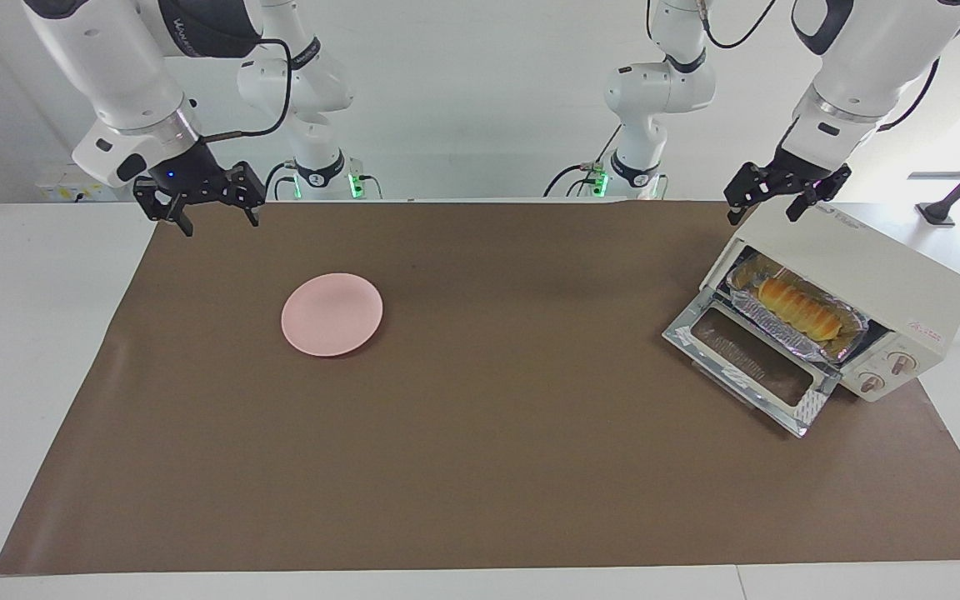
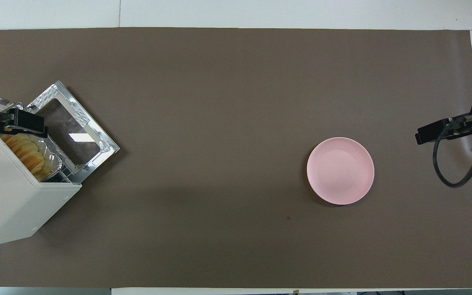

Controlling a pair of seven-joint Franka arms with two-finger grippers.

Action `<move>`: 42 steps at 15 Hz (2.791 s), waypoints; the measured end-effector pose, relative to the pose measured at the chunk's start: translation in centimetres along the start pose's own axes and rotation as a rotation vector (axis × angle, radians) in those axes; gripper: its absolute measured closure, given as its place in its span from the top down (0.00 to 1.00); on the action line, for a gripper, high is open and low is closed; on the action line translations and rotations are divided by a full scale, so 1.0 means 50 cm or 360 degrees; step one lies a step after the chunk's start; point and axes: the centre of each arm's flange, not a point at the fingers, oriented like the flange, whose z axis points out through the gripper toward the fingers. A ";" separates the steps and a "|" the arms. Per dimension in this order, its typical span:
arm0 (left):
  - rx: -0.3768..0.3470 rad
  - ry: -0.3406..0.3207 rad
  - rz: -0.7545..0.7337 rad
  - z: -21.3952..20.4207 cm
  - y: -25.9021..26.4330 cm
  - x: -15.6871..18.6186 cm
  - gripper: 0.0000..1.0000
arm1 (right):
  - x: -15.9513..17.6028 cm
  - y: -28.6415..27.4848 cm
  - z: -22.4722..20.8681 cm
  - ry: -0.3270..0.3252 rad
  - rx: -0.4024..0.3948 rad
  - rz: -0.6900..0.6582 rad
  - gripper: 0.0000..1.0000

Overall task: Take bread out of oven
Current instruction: 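Reach the left gripper into the toaster oven toward the foil tray, then close the left gripper on the foil tray edge inside the oven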

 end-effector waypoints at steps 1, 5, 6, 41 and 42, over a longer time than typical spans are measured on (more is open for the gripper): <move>0.0000 0.0000 0.0000 0.000 0.000 0.000 1.00 | 0.000 0.000 0.000 0.0000 0.0000 0.0000 1.00; 0.0000 0.0000 0.0000 0.000 0.000 0.000 1.00 | 0.000 0.000 0.000 0.0000 0.0000 0.0000 1.00; 0.0000 -0.0002 0.0000 0.001 0.000 0.000 1.00 | 0.000 0.000 0.000 0.0000 0.0000 0.0000 1.00; 0.0483 -0.0169 -0.0745 0.445 -0.114 0.159 1.00 | 0.000 0.000 0.000 0.0000 0.0000 0.0000 1.00; 0.0490 -0.0175 -0.0742 0.451 -0.114 0.159 1.00 | 0.000 0.000 0.000 0.0000 0.0000 0.0000 1.00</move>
